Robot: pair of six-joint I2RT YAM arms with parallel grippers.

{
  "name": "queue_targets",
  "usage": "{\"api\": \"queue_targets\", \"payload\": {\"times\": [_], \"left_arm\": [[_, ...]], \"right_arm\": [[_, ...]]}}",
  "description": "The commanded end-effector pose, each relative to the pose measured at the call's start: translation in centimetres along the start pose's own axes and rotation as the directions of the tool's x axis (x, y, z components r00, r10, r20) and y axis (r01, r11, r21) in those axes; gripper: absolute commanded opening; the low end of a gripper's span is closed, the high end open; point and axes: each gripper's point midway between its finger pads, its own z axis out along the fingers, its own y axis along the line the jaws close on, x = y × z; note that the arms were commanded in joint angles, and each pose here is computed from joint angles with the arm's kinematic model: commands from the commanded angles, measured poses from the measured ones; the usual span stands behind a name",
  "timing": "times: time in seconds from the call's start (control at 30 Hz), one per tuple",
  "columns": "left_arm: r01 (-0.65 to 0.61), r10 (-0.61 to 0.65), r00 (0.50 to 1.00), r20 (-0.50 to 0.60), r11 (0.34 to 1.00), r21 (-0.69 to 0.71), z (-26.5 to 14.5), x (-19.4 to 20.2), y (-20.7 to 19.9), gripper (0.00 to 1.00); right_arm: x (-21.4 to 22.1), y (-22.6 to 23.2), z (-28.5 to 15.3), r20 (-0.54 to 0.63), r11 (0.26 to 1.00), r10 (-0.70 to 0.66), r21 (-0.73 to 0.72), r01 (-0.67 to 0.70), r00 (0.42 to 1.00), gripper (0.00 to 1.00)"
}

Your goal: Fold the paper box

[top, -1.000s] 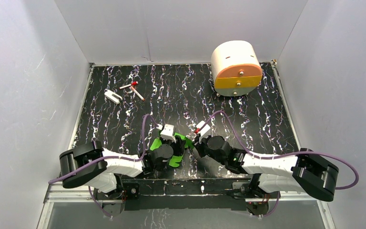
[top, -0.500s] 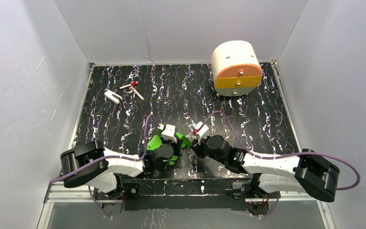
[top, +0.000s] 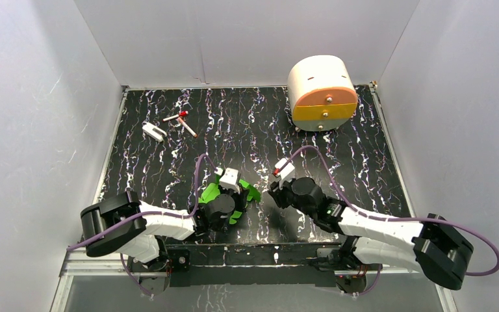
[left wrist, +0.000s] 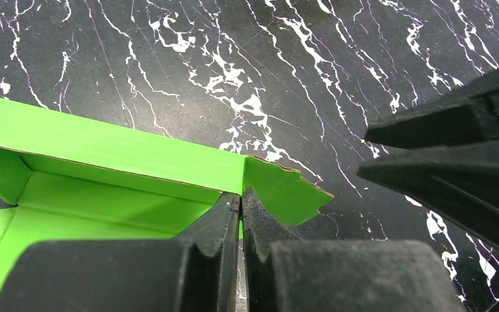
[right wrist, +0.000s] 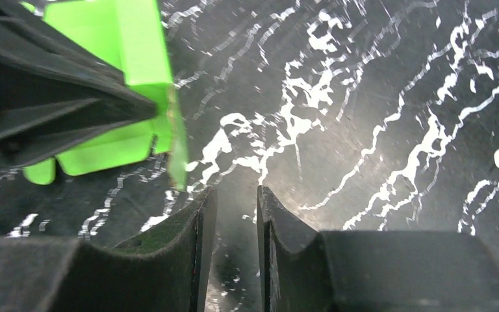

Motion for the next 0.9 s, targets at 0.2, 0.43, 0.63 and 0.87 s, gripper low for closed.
{"api": "queue_targets", "payload": {"times": [0.2, 0.43, 0.63, 0.87], "left_arm": [[0.039, -0.04, 0.999, 0.01, 0.999, 0.023, -0.4, -0.5, -0.1, 0.0], [0.046, -0.046, 0.999, 0.004, 0.998, 0.033, -0.4, -0.4, -0.2, 0.0], [0.053, -0.053, 0.999, -0.005, 0.998, 0.046, -0.4, -0.2, -0.5, 0.0], [0.061, -0.06, 0.998, -0.013, 0.997, 0.056, -0.3, 0.1, -0.6, 0.0]], "right_arm": [[-0.6, 0.8, 3.2, 0.012, 0.997, -0.023, -0.074, 0.024, 1.0, 0.37], [-1.3, 3.3, 4.4, 0.093, 0.978, -0.021, -0.206, 0.04, 0.995, 0.39], [-1.6, 4.8, 4.9, 0.141, 0.956, -0.015, -0.289, 0.056, 0.99, 0.4], [-1.7, 5.7, 5.5, 0.158, 0.945, 0.025, -0.327, 0.028, 0.987, 0.44]]}}
